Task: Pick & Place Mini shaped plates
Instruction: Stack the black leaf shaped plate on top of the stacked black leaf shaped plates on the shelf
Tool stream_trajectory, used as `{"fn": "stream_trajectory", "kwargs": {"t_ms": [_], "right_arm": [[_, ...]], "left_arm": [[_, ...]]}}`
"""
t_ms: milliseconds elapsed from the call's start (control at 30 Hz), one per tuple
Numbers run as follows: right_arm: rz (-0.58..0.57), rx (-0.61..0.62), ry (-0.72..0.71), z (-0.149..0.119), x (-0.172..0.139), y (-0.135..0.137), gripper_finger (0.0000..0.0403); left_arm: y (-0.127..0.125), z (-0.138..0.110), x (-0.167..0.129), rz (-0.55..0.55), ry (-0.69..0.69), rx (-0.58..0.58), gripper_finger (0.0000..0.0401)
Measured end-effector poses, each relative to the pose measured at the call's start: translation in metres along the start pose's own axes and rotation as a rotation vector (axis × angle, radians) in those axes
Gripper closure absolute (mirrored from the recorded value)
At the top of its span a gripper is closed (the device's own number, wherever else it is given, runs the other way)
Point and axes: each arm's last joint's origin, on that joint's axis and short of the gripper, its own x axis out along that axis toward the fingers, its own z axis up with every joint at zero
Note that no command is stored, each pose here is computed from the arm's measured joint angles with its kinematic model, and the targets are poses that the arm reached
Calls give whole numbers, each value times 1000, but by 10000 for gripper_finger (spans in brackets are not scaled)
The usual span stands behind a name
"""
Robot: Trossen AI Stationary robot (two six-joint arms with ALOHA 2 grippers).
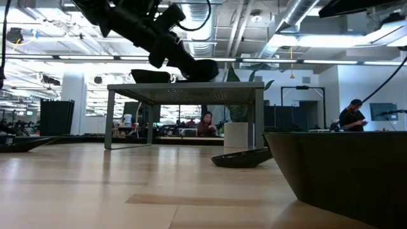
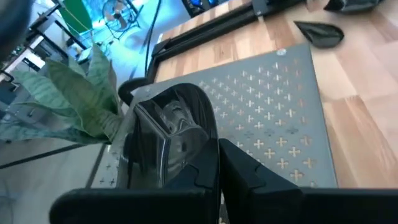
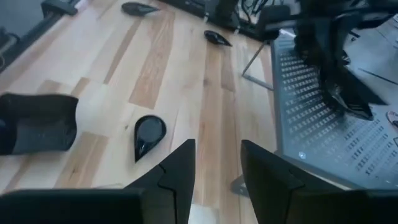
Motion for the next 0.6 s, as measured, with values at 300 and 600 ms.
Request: {"fn": "stream_trajectory", "kwargs": {"t_ms": [300,600], "right_arm": [[-5,66,-41,4,-3,-6,280],[-6,67,-40,4,-3,-6,280]], "left_arm": [[3,-2,1,90,49,6,380],[0,0,0,91,48,10,325]]}}
